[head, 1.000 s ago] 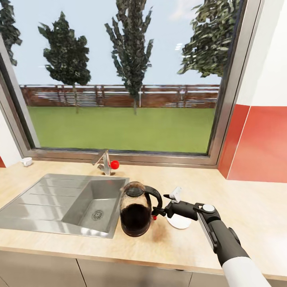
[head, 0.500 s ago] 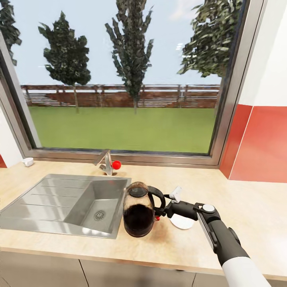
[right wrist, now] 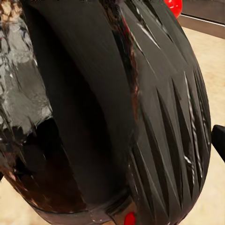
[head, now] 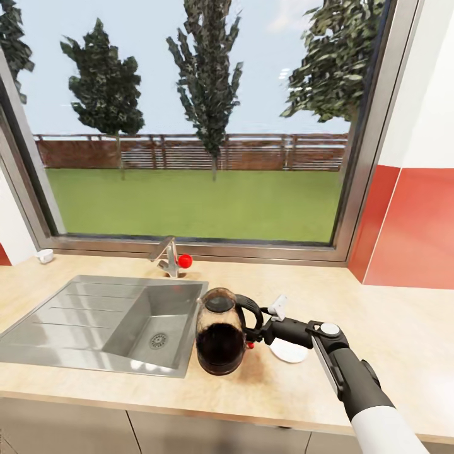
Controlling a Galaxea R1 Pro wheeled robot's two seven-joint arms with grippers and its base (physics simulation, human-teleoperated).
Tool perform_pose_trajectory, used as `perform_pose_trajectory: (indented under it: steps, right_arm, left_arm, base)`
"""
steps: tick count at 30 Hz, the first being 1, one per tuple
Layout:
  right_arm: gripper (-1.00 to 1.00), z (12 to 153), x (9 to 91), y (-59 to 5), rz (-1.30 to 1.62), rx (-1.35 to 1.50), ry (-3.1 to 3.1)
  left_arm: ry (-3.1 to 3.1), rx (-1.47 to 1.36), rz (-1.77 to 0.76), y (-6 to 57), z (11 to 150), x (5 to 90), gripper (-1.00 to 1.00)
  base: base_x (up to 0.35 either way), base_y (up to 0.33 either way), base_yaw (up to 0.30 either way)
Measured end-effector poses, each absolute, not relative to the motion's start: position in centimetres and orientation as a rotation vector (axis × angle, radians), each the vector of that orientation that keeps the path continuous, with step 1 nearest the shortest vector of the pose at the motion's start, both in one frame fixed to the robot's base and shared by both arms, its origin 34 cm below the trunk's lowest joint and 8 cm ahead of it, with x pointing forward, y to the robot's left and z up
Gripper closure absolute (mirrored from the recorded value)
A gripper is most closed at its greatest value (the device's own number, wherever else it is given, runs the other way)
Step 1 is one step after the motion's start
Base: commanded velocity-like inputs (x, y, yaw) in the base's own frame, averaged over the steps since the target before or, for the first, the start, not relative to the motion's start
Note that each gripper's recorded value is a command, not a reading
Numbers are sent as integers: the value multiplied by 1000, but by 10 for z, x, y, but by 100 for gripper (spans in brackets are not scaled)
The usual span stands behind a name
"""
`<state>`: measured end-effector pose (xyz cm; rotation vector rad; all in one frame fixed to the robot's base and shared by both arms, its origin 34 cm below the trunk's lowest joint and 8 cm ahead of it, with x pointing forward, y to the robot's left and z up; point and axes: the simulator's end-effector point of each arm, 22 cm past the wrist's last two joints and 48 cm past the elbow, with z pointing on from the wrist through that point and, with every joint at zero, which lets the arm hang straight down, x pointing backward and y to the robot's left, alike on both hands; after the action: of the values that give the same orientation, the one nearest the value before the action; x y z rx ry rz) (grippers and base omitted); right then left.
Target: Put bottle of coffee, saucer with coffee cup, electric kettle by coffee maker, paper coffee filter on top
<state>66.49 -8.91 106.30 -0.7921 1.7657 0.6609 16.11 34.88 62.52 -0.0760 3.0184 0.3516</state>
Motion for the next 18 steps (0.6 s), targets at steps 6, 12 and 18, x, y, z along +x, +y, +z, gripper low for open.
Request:
perform_pose_trajectory:
  steps: [6, 12, 18]
  right_arm:
    - [-100, 1063, 665, -89, 661, -792, 1765]
    - [100, 1063, 665, -89, 657, -793, 1764]
    - [100, 1063, 665, -89, 656, -796, 1764]
  left_arm:
    - [3018, -76, 350, 348, 625, 161, -100]
    - [3017, -76, 351, 349, 625, 161, -100]
    - [3018, -76, 351, 349, 625, 161, -100]
  base:
    - [0, 9, 0]
    - [0, 0, 0]
    - [0, 0, 0]
